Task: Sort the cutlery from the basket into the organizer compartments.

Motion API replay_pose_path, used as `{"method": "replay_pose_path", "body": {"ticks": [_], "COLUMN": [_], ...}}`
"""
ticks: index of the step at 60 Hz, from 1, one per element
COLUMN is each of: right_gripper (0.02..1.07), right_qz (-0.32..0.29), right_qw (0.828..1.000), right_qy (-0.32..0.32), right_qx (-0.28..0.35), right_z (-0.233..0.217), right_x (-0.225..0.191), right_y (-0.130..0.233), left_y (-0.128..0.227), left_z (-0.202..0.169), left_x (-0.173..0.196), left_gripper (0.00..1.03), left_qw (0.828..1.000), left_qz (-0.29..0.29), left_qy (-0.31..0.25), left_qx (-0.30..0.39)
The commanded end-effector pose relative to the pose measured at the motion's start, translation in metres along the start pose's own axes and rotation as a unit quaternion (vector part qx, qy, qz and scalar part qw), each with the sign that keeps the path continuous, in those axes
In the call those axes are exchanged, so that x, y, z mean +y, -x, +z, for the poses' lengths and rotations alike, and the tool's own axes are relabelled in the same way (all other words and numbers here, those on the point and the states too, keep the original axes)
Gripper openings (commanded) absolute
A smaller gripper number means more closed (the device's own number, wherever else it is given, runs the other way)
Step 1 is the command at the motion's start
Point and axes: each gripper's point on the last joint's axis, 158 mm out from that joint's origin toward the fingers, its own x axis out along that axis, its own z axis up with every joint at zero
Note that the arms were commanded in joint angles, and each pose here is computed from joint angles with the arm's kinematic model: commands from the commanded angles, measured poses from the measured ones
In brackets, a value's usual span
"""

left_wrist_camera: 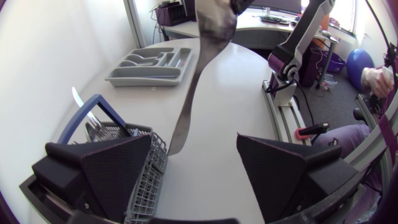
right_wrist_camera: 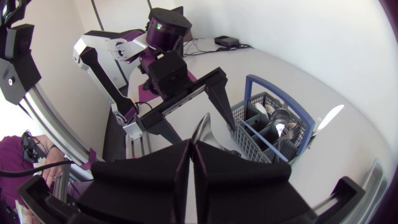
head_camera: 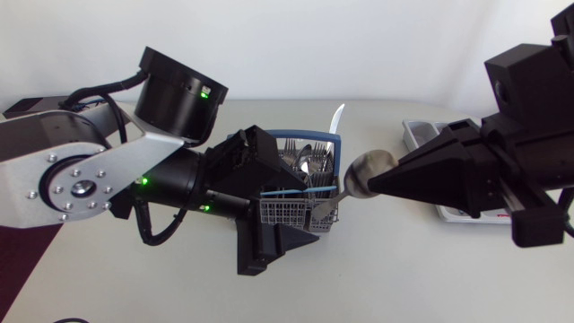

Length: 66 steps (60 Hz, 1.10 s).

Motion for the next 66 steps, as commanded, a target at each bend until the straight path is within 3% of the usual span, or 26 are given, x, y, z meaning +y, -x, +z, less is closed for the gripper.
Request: {"method": "replay_pose_path", "body": {"ticks": [1,32,66], "right_gripper": [0.07,0.07,0.07], "right_qz": [0.019,0.068,0.069], "right_qw": [1.000,0.997,0.997], "right_qy": [-0.004,-0.015,-0.013], "right_qx": [0.000,-0.017,-0.026], "right_z": [-0.007,0.000,0.003], "right_x": [0.005,0.026,0.025], "right_y": [-0.001,0.004,0.008], "left_y": [0.001,-0.010,-0.011], "left_z": [0.009,0.000,-0.004], "left_x": [0.001,-0.009,-0.010], "left_gripper": [0.93,0.77,0.20], "left_qw": [1.000,0.997,0.995], "left_qz": [-0.015,-0.076,-0.093], "left_qy": [0.007,0.013,0.017], "left_qx": [-0.007,-0.004,-0.011]}}
